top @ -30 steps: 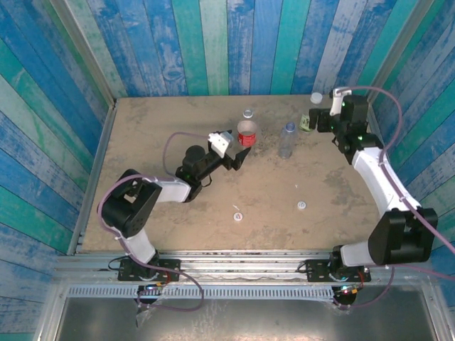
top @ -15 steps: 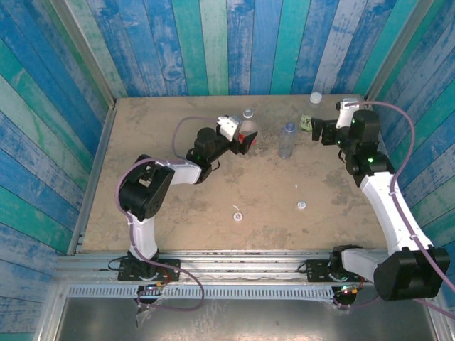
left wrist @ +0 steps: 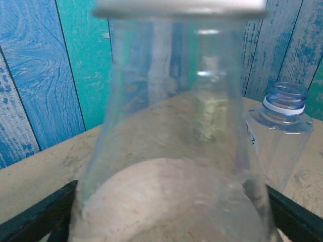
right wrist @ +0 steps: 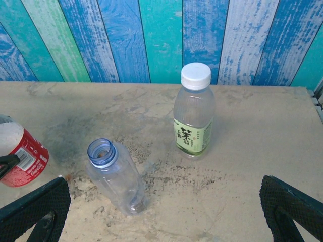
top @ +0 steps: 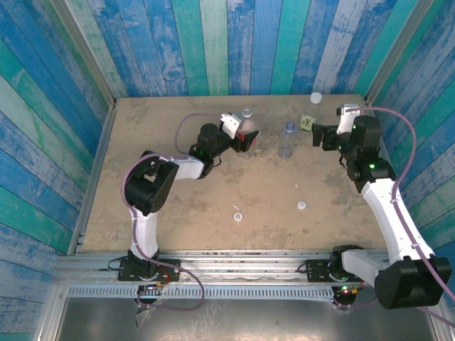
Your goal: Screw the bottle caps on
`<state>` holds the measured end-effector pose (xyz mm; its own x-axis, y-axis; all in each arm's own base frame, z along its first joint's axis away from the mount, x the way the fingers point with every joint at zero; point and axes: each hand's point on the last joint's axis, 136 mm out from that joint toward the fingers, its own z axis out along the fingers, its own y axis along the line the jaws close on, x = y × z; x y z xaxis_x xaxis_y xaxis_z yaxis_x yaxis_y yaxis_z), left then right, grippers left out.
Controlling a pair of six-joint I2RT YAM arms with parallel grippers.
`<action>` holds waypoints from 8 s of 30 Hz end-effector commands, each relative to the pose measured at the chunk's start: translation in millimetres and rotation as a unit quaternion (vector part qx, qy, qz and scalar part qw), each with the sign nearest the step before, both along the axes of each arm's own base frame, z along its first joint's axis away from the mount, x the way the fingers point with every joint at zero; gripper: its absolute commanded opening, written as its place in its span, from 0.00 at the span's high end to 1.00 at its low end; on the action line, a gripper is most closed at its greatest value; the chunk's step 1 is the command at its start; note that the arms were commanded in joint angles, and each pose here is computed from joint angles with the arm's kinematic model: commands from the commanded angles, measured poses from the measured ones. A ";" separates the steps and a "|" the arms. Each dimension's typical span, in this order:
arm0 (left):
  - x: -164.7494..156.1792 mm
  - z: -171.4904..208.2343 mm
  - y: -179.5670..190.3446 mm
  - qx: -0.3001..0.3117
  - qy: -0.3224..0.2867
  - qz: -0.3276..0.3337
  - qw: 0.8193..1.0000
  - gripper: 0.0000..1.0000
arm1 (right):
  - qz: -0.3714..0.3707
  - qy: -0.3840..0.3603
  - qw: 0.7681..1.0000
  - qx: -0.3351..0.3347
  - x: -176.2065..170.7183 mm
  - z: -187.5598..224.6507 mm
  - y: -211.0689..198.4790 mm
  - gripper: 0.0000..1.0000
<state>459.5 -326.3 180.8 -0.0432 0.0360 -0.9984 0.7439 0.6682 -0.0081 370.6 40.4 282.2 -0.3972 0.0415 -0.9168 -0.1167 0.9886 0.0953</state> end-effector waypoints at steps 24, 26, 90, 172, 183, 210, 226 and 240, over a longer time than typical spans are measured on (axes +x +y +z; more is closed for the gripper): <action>-109.0 2.7 1.2 -0.003 -0.020 -0.169 0.985 0.28 | 0.069 0.060 0.996 0.018 -46.5 -57.8 50.3 0.01; -124.4 0.7 0.4 0.005 -0.022 -0.194 0.981 0.29 | 0.076 0.069 0.995 0.015 -50.5 -66.3 58.1 0.01; -162.5 -7.1 -4.0 -0.032 -0.041 -0.218 0.974 0.32 | 0.053 0.063 0.994 0.072 -92.8 -103.4 59.9 0.01; -169.9 -27.7 -6.5 -0.001 -0.010 -0.221 0.975 0.27 | 0.026 0.353 0.934 -0.037 -123.0 -206.4 72.7 0.66; -168.8 -30.2 -6.2 0.008 -0.011 -0.218 0.976 0.27 | 0.103 0.321 0.939 -0.068 -101.5 -122.5 108.8 0.66; -167.1 -34.0 -6.7 0.012 -0.008 -0.216 0.976 0.27 | 0.255 0.230 0.933 -0.106 -81.6 12.0 213.1 0.67; -167.4 -34.5 -8.3 0.009 -0.005 -0.221 0.975 0.29 | 0.268 0.251 0.919 -0.142 -78.4 -4.2 227.0 0.67; -166.3 -37.0 -7.7 0.015 -0.005 -0.218 0.976 0.29 | 0.282 0.272 0.908 -0.146 -84.1 -8.0 234.2 0.67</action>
